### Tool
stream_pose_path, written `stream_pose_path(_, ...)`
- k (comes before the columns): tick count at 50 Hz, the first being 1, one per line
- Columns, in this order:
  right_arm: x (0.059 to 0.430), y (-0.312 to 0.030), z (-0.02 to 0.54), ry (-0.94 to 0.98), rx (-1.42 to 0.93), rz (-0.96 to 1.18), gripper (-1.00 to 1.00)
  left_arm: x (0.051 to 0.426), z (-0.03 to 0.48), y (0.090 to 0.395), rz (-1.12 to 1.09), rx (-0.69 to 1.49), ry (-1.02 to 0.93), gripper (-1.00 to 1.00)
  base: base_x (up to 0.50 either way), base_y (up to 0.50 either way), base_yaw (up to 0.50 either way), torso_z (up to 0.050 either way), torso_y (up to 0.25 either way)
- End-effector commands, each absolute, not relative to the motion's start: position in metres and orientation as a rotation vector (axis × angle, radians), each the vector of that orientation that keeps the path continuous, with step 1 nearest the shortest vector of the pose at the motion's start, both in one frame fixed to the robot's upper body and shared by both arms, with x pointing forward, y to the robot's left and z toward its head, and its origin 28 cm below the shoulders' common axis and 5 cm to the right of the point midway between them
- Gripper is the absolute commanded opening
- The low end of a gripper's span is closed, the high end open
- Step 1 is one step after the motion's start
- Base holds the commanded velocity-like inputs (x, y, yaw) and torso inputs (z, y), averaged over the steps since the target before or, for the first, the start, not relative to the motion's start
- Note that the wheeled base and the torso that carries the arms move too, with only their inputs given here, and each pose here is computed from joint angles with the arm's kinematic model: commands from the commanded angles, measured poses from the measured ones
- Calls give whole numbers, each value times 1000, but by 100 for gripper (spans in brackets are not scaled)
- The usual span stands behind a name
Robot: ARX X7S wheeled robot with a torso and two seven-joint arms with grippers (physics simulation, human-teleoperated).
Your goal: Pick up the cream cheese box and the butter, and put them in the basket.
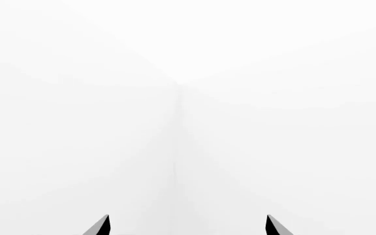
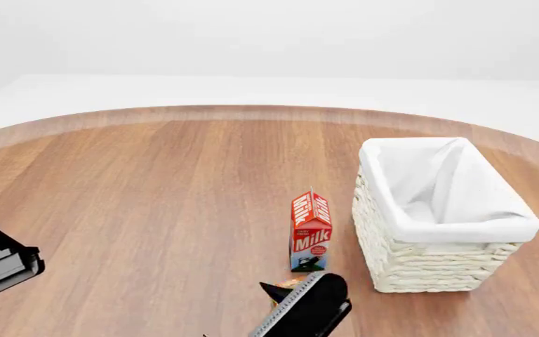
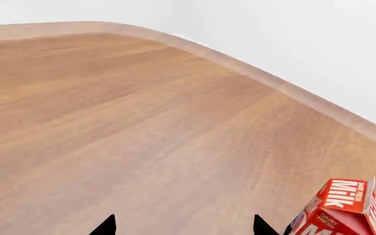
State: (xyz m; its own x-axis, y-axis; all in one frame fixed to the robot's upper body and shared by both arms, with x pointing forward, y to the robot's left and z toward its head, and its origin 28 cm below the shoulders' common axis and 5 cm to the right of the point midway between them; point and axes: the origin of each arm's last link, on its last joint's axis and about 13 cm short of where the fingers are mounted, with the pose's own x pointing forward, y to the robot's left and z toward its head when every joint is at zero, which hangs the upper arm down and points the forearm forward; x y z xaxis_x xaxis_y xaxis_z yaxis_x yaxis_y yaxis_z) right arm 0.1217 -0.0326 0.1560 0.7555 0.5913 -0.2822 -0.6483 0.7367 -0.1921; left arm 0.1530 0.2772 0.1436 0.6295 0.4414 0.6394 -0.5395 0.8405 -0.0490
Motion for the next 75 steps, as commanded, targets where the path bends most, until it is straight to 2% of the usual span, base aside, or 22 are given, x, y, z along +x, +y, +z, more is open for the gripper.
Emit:
stream_pose_path(1, 115, -10, 140, 229, -256, 713, 100, 153, 141, 281, 579, 160, -684, 100, 0, 0, 0, 0, 0)
stream_pose_path(28, 110, 16, 127, 333, -96, 669, 100, 151, 142, 286, 604, 158, -679, 100, 0, 0, 0, 0, 0)
stream_pose_path(54, 87, 30, 91, 490, -84, 634, 100, 151, 142, 288, 606, 151, -677, 100, 0, 0, 0, 0, 0)
stream_pose_path(58, 82, 32, 86, 643, -62, 605, 100, 151, 141, 288, 609, 147, -673, 100, 0, 0, 0, 0, 0)
stream_pose_path(75, 83, 32, 94, 667, -46, 604, 100, 151, 140, 288, 608, 143, -670, 100, 0, 0, 0, 0, 0)
